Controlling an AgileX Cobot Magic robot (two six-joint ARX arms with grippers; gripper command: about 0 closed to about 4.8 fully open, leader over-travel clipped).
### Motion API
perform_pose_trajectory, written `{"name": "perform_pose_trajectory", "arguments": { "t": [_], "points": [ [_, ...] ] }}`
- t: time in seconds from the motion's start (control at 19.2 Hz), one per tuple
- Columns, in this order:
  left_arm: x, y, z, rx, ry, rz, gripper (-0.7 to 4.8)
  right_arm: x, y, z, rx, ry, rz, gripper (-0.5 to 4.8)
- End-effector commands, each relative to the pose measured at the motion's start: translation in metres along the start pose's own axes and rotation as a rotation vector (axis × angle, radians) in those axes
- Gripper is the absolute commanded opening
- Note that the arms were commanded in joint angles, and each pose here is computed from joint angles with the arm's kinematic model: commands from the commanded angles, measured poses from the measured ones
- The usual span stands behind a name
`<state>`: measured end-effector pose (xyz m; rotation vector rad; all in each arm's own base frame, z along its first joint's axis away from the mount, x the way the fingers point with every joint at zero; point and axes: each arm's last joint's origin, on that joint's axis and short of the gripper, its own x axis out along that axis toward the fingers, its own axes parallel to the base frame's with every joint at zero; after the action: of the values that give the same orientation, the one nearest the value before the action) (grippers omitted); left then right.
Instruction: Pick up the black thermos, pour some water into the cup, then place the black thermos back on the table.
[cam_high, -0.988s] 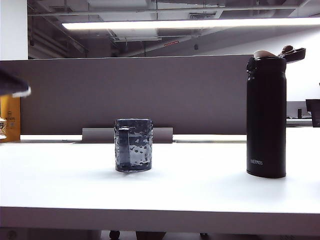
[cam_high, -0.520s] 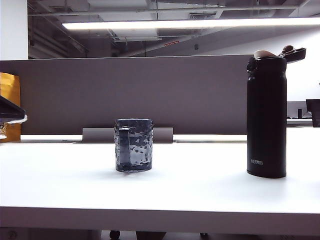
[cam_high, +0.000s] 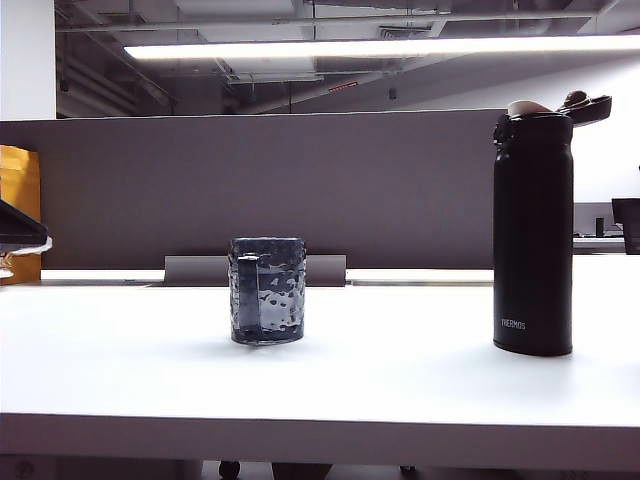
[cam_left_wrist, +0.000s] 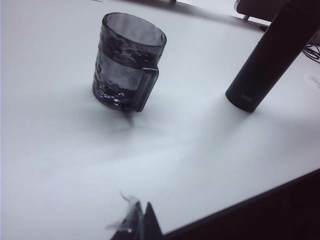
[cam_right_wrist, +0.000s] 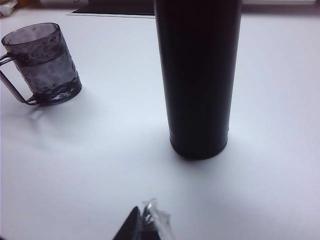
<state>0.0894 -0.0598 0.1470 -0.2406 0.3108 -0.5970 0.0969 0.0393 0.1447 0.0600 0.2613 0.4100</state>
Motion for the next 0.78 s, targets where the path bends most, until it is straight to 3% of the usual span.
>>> {"name": "perform_pose_trajectory", "arguments": {
  "t": [0.05,0.31,0.47,0.78],
  "points": [
    [-0.001,0.000,0.002,0.005,-0.019,-0.001,-0.03,0.000,0.000,-0.001,0.000,-0.006,0.001,0.00],
    [-0.006,0.006,0.009,-0.004,-0.103,0.050,-0.03,-0.003,0.000,0.002,0.000,-0.046,0.000,0.00],
    [-0.012,0.020,0.015,-0.025,-0.187,0.183,-0.03,-0.010,-0.004,0.009,0.002,-0.156,-0.039,0.00],
    [-0.022,0.036,0.021,-0.047,-0.278,0.369,-0.03,-0.012,-0.013,0.013,0.013,-0.201,-0.130,0.00]
  ]
}}
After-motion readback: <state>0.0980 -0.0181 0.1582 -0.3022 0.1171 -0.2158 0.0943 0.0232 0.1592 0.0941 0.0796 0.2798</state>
